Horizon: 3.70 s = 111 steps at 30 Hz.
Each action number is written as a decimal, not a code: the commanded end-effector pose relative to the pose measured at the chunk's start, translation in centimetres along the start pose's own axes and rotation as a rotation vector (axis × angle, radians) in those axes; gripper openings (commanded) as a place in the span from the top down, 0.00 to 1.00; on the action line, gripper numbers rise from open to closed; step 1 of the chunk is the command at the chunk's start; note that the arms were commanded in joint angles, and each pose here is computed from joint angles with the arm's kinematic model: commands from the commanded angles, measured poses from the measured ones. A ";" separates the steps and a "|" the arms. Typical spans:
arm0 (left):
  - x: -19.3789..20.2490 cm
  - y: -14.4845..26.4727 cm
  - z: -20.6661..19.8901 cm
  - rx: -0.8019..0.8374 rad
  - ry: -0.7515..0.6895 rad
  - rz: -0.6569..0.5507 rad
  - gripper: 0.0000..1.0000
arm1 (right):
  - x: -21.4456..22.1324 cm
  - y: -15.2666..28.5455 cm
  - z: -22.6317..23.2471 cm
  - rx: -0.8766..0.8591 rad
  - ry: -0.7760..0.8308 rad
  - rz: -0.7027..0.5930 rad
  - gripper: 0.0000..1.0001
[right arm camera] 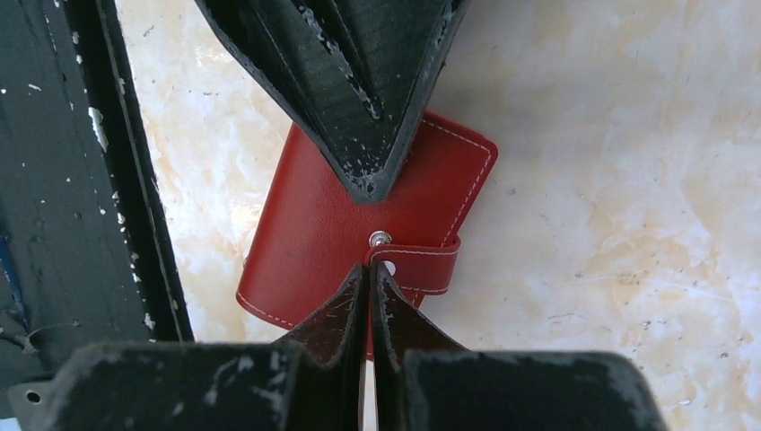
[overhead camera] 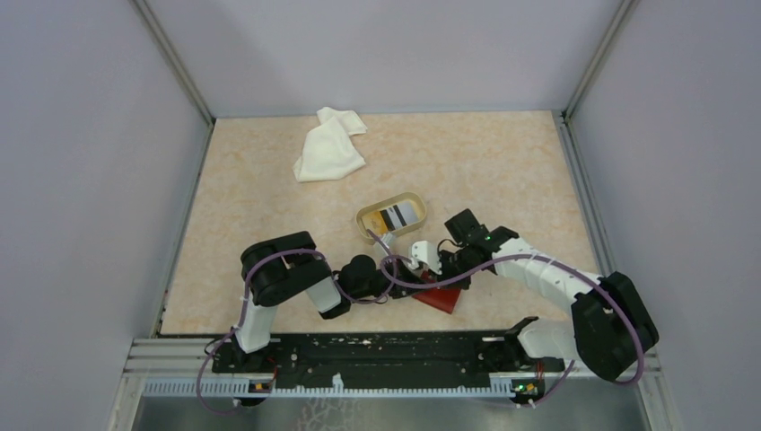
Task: Put the credit cards into the card holder
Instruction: Close the card holder at the center of the board.
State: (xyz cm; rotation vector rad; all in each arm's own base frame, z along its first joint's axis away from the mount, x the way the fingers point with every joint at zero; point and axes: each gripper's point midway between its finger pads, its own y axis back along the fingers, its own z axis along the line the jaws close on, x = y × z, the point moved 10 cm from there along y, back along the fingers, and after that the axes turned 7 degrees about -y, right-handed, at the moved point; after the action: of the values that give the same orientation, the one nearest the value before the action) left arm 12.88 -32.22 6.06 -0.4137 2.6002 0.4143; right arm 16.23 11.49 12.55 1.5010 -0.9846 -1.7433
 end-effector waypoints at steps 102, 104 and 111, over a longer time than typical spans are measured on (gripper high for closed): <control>-0.8 -0.2 -1.5 -0.202 -0.109 0.011 1.00 | -1.5 0.7 0.7 0.053 0.107 -0.137 1.00; -0.8 -0.3 -1.6 -0.198 -0.113 0.012 1.00 | -1.7 0.7 0.7 0.050 0.105 -0.145 1.00; -0.7 -0.5 -1.9 -0.192 -0.119 0.016 1.00 | -2.1 1.0 0.8 0.045 0.103 -0.177 1.00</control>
State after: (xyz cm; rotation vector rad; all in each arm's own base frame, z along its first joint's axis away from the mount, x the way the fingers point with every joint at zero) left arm 12.82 -32.73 7.84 -0.4287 2.4876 0.6661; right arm 15.17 11.37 12.51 1.6447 -0.9508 -1.7229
